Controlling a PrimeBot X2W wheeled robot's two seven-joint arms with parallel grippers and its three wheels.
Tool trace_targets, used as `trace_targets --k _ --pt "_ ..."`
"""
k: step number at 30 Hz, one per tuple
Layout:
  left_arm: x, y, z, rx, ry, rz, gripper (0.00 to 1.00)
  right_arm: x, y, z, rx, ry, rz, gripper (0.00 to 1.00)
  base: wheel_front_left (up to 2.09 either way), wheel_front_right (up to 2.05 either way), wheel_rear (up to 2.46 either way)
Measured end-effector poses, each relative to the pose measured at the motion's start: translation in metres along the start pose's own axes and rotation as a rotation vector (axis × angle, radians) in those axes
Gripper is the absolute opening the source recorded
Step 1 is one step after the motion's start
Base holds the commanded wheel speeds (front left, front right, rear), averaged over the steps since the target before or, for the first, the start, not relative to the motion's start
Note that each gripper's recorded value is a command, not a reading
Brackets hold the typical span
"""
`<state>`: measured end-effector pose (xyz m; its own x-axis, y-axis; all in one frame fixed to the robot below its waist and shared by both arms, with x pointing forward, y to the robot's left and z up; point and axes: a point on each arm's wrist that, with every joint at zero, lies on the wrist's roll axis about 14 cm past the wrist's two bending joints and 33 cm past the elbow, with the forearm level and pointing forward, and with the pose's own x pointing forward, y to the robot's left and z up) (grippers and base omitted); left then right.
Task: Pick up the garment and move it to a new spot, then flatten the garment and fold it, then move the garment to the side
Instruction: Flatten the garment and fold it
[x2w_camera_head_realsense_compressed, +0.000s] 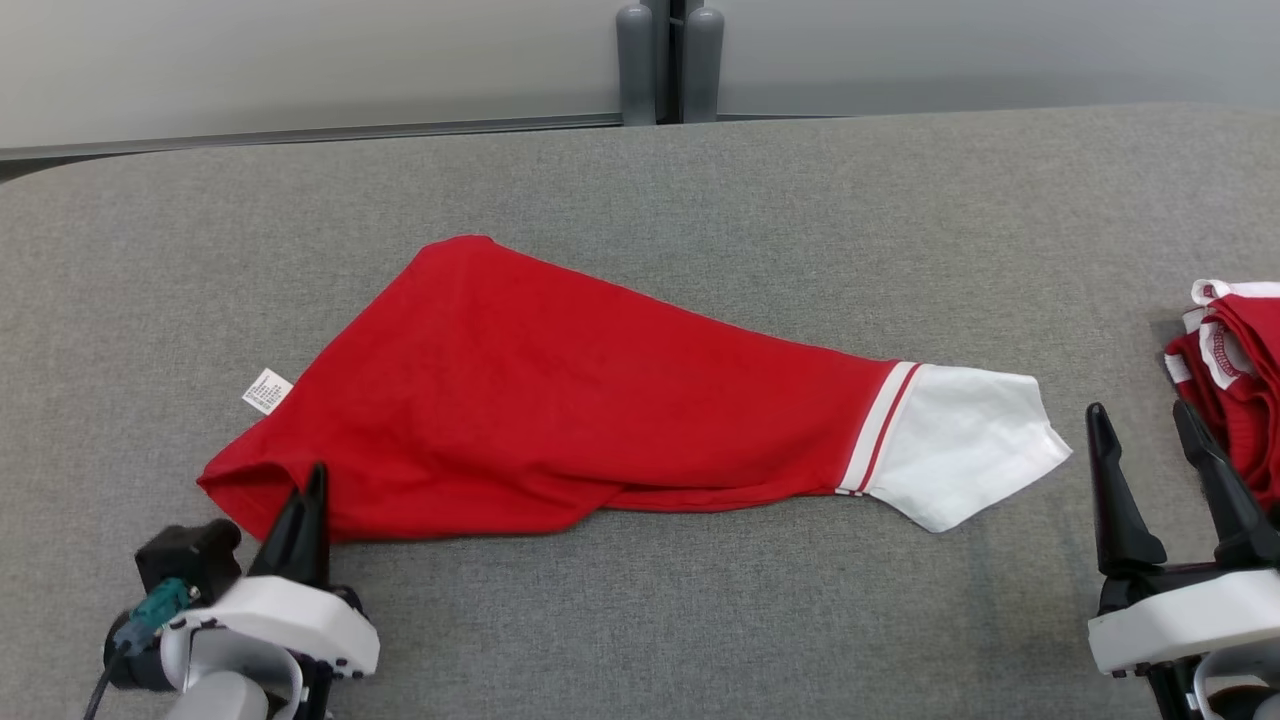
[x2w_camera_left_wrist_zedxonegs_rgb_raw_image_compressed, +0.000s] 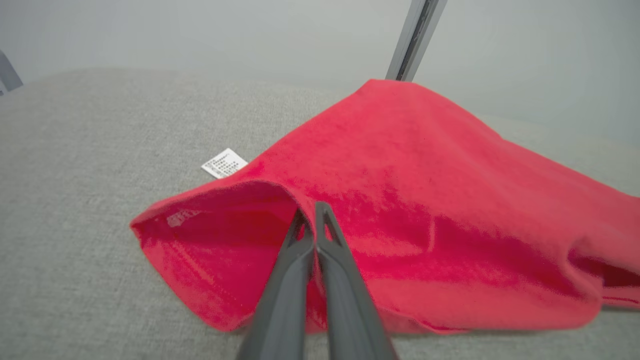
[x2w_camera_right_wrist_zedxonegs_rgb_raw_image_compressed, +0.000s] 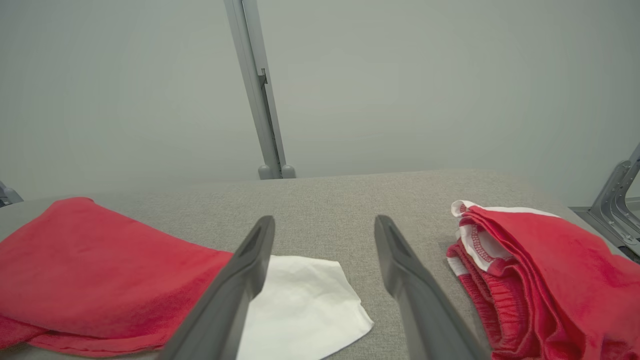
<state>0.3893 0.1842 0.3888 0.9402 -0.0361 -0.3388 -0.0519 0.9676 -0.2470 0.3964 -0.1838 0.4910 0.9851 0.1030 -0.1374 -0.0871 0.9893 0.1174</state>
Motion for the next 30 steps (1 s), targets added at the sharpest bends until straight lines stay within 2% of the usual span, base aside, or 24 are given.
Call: trace_targets --k 7,13,15,19,26,27,28,30 --pt "0.007 -0.015 0.095 0.084 -0.298 -0.051 0.00 0.006 -0.001 0.002 -0.002 -0.007 0.001 1.00 0.00 0.00 0.00" --pt "0.019 -0.027 0.160 0.144 -0.440 -0.085 0.00 0.015 -0.002 0.006 -0.001 -0.021 0.000 1.00 0.00 0.00 0.00" --pt "0.031 -0.030 0.170 0.153 -0.444 -0.089 0.00 0.018 -0.003 0.005 0.000 -0.024 -0.005 1.00 0.00 0.00 0.00" --pt "0.066 -0.027 0.162 0.137 -0.360 -0.086 0.00 0.023 -0.009 -0.001 0.013 -0.016 -0.023 1.00 0.00 0.00 0.00" --pt "0.136 -0.013 0.111 0.094 -0.180 -0.078 0.00 0.032 -0.027 -0.023 0.034 0.022 -0.076 1.00 0.00 0.00 0.00" --pt "0.141 -0.013 0.106 0.088 -0.169 -0.074 0.38 0.032 -0.030 -0.027 0.034 0.030 -0.084 1.00 0.00 0.00 0.00" --pt "0.146 -0.011 0.101 0.076 -0.158 -0.069 1.00 0.031 -0.032 -0.030 0.034 0.037 -0.090 1.00 0.00 0.00 0.00" --pt "0.150 -0.011 0.096 0.064 -0.159 -0.071 1.00 0.031 -0.035 -0.033 0.033 0.044 -0.100 1.00 0.00 0.00 0.00"
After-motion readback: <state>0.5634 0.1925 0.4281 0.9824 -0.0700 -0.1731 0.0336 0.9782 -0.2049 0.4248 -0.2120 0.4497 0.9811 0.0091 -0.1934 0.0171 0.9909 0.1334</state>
